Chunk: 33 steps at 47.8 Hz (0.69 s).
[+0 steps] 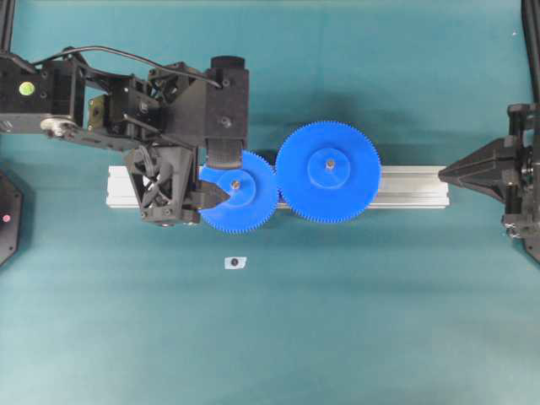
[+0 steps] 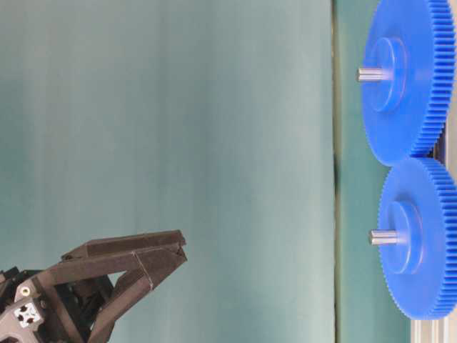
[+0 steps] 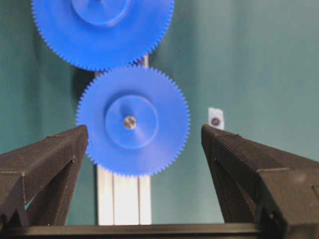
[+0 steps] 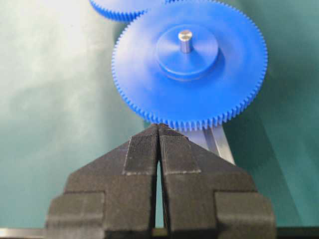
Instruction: Insert the small gear onto the shaft.
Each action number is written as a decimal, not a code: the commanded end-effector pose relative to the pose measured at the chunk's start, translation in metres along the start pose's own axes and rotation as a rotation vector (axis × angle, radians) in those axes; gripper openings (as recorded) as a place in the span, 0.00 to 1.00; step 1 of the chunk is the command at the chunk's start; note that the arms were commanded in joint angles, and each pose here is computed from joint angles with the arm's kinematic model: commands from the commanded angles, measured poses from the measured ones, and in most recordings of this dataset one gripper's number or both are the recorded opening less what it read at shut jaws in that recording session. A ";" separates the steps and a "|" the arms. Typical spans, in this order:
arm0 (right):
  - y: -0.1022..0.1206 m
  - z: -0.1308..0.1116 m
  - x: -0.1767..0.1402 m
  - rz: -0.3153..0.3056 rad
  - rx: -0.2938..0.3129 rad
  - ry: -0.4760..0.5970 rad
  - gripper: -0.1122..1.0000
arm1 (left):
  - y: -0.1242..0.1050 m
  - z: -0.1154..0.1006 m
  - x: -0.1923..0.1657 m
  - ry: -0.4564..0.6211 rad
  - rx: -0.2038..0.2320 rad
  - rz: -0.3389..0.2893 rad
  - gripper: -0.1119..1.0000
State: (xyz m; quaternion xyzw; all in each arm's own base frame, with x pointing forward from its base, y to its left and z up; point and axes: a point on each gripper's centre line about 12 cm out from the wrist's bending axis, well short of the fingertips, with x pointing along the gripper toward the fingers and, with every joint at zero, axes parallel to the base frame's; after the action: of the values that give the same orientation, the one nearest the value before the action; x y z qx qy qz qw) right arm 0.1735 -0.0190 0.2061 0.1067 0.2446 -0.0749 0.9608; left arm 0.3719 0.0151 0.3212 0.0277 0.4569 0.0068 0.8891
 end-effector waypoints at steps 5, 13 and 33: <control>0.000 0.006 0.000 0.000 0.011 -0.017 0.12 | -0.001 0.003 -0.013 -0.037 0.002 0.001 0.88; 0.001 0.007 0.000 0.002 0.010 -0.021 0.12 | -0.001 0.002 -0.012 -0.034 0.000 0.001 0.88; 0.001 0.006 0.000 0.001 0.011 -0.019 0.12 | -0.001 0.002 -0.012 -0.034 -0.001 0.000 0.88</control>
State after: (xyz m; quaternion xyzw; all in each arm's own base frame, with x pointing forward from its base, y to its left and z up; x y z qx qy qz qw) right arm 0.1738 -0.0191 0.2068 0.1074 0.2431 -0.0750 0.9611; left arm 0.3702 0.0151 0.3173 0.0269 0.4617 0.0069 0.8866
